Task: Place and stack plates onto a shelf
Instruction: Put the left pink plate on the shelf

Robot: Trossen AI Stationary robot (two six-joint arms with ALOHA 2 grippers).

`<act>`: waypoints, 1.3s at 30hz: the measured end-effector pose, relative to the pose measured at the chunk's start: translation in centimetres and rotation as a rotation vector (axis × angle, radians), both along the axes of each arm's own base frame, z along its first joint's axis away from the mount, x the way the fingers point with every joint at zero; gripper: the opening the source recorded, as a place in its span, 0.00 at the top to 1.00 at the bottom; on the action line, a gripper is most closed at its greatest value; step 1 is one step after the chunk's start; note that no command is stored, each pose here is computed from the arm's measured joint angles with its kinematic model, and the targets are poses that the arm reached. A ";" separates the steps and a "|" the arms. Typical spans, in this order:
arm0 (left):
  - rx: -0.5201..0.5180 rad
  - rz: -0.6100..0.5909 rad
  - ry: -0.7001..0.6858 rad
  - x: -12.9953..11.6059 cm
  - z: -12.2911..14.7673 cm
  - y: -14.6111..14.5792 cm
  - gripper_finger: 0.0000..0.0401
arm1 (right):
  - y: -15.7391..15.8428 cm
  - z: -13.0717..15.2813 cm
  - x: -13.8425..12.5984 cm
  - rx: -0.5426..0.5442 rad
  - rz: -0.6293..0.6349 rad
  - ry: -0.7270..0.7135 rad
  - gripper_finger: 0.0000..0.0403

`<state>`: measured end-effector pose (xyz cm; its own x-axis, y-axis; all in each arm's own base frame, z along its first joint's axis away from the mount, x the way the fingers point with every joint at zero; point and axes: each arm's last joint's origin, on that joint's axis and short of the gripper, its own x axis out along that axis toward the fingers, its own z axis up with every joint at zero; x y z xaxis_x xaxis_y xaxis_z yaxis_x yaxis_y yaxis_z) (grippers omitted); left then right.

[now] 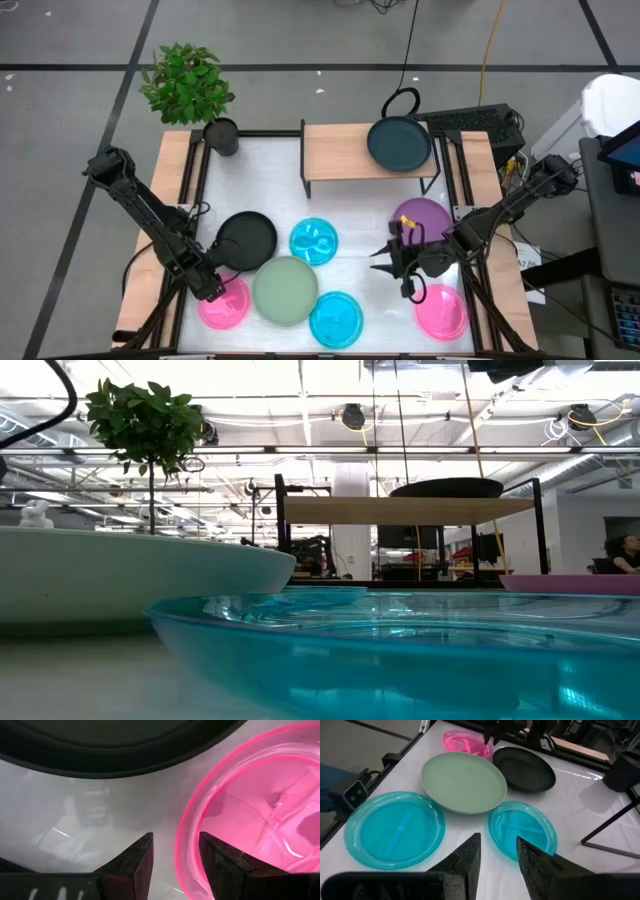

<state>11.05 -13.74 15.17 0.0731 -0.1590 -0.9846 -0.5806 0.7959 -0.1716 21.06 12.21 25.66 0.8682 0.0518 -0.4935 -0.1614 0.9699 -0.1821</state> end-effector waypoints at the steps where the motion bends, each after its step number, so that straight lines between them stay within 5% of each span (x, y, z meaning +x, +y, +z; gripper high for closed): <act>1: -0.009 0.000 -0.007 0.0 -0.2 0.0 0.59 | -0.1 0.0 0.0 0.001 -0.003 -0.001 0.73; 8: -0.057 -0.005 -0.047 0.0 -1.0 -0.1 0.61 | -0.3 0.1 0.2 -0.001 -0.012 -0.009 0.73; 29: -0.090 -0.062 -0.082 -0.4 0.0 0.5 0.97 | -0.4 -0.7 0.0 -0.023 -0.003 0.005 0.73; 39: -0.068 -0.066 -0.106 -0.3 0.0 0.6 0.99 | -0.4 -1.0 0.0 -0.020 -0.007 0.012 0.73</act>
